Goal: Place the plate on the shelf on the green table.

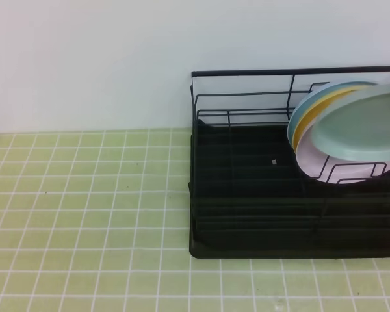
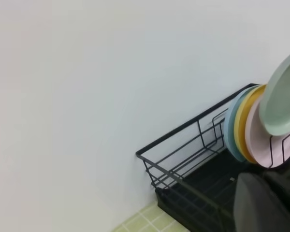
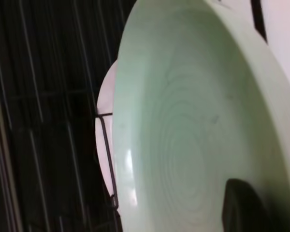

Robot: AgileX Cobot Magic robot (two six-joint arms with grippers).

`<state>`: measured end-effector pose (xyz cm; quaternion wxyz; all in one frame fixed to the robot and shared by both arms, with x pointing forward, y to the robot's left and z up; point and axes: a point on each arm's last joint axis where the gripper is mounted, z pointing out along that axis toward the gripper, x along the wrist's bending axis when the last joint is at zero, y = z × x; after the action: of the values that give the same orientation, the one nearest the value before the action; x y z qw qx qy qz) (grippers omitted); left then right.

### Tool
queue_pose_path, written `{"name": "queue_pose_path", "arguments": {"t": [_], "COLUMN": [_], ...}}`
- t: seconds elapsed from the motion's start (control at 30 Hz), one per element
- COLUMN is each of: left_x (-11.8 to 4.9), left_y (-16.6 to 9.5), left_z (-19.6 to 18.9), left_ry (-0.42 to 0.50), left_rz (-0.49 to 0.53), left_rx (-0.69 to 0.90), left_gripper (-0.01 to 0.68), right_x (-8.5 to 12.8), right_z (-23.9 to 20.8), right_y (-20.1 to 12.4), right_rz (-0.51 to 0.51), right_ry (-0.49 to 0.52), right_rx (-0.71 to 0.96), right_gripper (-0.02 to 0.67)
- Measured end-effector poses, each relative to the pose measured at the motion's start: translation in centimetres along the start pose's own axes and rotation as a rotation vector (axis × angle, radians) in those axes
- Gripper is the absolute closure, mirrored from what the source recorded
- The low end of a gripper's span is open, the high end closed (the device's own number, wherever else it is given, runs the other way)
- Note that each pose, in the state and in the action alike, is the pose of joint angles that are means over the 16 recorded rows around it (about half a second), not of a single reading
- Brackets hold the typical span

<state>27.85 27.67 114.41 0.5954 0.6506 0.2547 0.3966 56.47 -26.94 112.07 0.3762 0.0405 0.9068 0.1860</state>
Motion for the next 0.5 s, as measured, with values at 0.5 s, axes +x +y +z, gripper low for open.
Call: {"name": "queue_pose_path", "arguments": {"t": [0.5], "left_x": [0.0], "left_y": [-0.3], "left_z": [0.0], "left_ry": [-0.001], "left_rz": [0.006], "left_rx": [0.021], "left_gripper": [0.675], "right_x": [0.1], "right_z": [3.4], "right_y": [-1.2], "right_rz": [-0.003], "right_ry": [0.03], "right_rx": [0.018], "right_gripper": [0.65]}}
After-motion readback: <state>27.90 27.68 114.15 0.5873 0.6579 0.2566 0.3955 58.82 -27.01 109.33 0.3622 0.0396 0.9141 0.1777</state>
